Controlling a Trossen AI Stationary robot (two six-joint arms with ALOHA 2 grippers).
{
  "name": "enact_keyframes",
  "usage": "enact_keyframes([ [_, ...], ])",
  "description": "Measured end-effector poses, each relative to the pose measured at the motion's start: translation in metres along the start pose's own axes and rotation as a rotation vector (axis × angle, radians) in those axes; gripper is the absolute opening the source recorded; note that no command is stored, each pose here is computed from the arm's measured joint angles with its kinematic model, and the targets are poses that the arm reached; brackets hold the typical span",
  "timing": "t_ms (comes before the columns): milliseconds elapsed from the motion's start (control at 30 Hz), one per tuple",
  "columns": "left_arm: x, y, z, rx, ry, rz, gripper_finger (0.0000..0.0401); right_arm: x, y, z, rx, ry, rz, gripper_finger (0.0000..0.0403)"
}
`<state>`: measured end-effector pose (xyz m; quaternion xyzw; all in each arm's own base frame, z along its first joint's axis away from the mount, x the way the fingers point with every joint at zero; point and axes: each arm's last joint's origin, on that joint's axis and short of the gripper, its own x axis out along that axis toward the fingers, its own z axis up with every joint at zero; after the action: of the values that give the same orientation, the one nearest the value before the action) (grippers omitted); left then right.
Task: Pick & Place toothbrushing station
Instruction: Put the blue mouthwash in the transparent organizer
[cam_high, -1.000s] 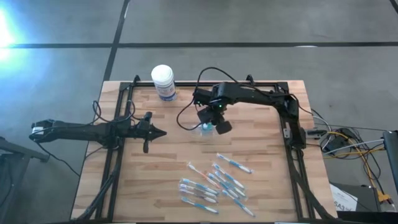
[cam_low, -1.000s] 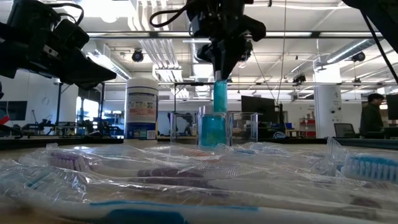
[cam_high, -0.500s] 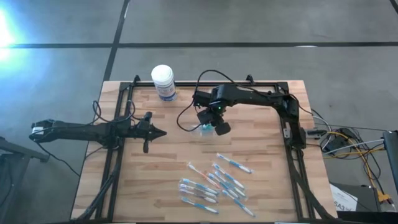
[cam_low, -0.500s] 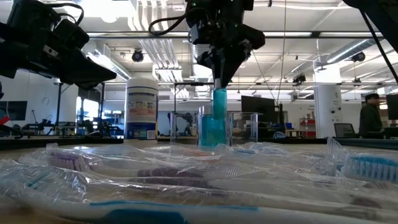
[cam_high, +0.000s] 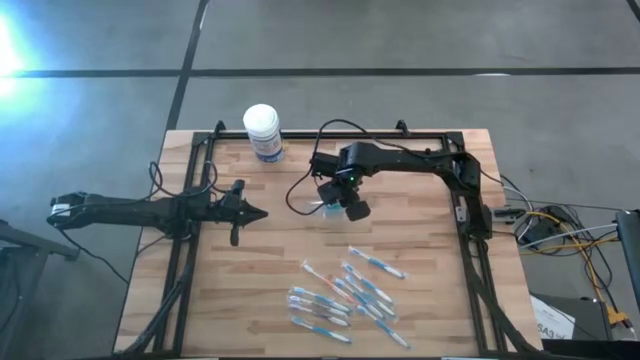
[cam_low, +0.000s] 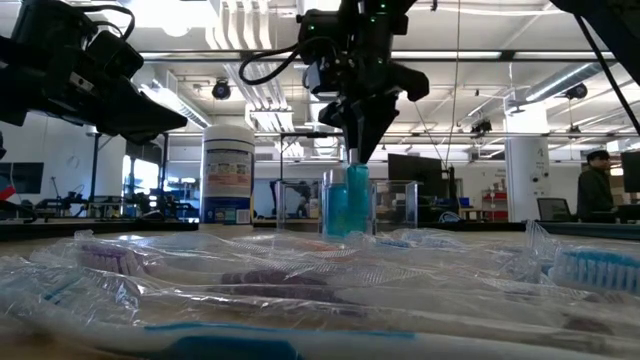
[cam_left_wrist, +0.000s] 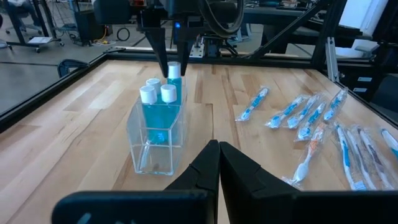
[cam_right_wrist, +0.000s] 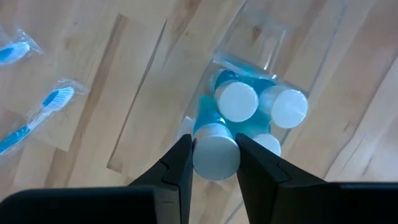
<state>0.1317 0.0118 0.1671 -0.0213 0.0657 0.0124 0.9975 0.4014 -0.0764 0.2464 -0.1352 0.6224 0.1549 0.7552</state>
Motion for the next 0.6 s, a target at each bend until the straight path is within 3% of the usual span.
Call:
enact_keyframes([
  [600,0.000,0.000,-0.001,-0.001,0.008,0.001,0.0014,0.011,-0.001,-0.002,0.000,0.008,-0.020,0.0092],
])
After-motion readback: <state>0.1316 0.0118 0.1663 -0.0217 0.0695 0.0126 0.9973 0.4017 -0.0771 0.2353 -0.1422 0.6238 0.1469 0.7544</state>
